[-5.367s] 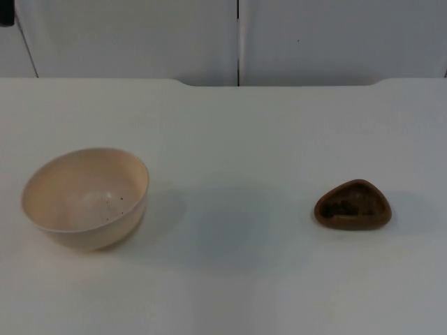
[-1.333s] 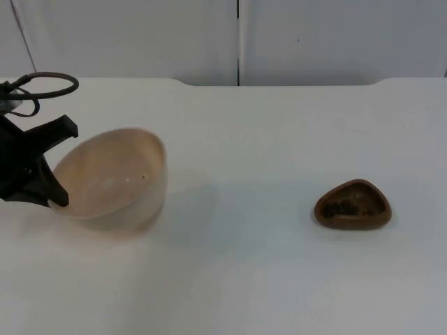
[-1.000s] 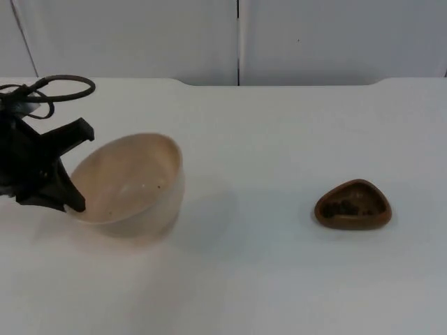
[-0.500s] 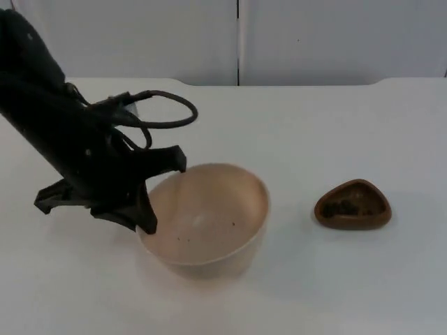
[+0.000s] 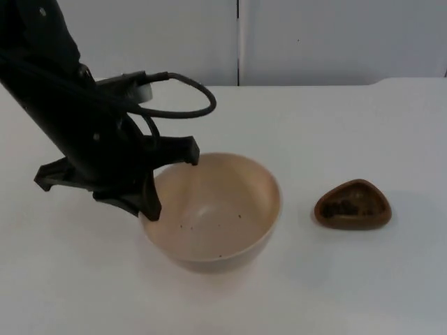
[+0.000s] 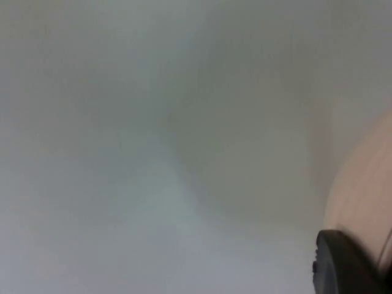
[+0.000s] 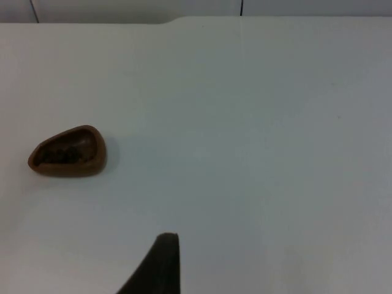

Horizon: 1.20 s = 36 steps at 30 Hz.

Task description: Pick up the bowl with the left hand and pour the coffee beans from the cup into the bowl with the right hand.

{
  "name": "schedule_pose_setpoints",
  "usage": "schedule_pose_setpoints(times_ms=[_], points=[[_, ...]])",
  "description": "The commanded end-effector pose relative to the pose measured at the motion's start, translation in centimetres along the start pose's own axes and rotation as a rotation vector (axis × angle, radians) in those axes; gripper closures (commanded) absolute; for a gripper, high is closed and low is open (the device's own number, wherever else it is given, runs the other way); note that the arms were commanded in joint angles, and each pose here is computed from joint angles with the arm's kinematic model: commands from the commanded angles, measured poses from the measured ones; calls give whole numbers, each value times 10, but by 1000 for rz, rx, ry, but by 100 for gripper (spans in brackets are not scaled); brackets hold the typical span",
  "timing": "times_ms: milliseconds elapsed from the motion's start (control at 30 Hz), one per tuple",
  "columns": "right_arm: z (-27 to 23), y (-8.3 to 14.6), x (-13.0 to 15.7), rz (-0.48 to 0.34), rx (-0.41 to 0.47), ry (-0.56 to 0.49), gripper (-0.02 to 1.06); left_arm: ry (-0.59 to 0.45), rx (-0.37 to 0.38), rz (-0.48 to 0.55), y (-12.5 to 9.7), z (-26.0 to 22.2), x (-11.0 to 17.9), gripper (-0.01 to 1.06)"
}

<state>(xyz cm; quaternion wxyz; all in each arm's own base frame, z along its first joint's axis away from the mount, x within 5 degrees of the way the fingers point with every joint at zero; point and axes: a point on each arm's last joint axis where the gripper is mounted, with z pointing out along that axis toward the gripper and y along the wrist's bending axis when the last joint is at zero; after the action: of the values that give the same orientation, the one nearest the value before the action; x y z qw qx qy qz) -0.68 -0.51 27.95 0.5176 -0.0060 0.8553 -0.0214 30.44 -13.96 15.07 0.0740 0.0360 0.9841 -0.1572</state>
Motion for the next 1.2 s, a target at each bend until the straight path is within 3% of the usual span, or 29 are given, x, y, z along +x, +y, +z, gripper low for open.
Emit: schedule_pose_setpoints(times_ms=[0,533,700,867,1167], points=[[-1,0,0,-2,8,-6,-1,-24,-8,27,-6,-14,-4,105],[-1,0,0,-1,6,-6,-1,-122,-162,254,-4,-69,-4,105],[-1,0,0,2,-1,-6,-1,-118,-138,230,-6,-68,-3,105],[-1,1,0,3,-3,-6,-1,-120,-54,150,-13,-68,-3,105],[-1,1,0,5,-7,-6,-1,-114,-25,105,-15,-67,-2,105]])
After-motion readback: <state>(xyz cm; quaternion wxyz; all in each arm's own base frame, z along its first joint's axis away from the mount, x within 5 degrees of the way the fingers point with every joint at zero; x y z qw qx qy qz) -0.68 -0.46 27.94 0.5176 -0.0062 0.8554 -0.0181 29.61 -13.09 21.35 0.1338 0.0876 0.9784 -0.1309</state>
